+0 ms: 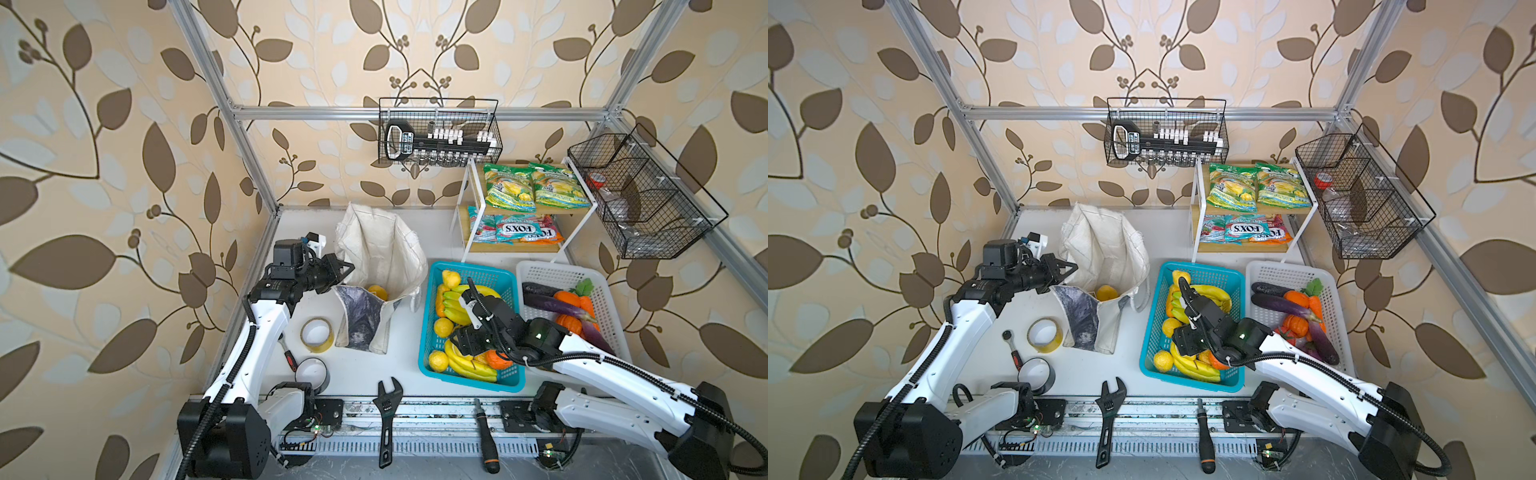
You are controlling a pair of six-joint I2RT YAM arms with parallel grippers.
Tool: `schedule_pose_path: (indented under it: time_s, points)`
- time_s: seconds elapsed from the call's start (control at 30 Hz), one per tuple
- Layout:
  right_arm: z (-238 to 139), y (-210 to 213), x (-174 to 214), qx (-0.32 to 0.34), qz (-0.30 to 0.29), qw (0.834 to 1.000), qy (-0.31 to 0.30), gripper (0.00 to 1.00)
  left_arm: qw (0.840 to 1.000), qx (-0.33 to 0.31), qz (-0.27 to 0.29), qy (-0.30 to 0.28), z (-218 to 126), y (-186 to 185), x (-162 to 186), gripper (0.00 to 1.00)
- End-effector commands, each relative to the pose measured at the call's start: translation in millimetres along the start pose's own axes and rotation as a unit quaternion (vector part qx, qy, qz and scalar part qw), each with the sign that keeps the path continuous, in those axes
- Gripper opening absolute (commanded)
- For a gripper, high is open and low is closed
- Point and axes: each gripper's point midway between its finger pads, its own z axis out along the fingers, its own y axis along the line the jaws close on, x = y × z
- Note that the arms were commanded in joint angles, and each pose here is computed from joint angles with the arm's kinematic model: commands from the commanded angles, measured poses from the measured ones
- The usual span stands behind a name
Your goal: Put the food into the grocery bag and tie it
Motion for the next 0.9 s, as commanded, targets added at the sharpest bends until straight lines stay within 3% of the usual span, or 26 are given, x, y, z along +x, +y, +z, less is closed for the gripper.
schedule_pose_path:
  time_s: [0.0,0.1,0.2,0.3,0.63,0.87]
  points:
    - [0,-1,21,0.001,-0.007,1.000,0.021,0.74,1.000,0.024,0.017,0.000,-1,-8,1,0.00]
    - [-2,8,26,-0.021,-0.015,1.000,0.016,0.73,1.000,0.025,0.017,0.000,-2,-9,1,0.00]
    - [-3,0,33,0.008,-0.001,0.999,0.031,0.74,1.000,0.026,0.017,0.001,-1,-9,1,0.00]
    - [-3,-8,44,0.038,0.024,0.998,0.051,0.68,0.999,0.027,0.017,0.001,-2,-10,0,0.00]
    - [1,-21,46,0.019,0.063,0.997,0.043,0.53,0.999,0.039,0.013,0.002,-1,-11,3,0.00]
    - [-13,20,16,-0.087,0.006,0.996,-0.030,0.54,0.999,0.039,0.015,-0.003,-2,-12,2,0.00]
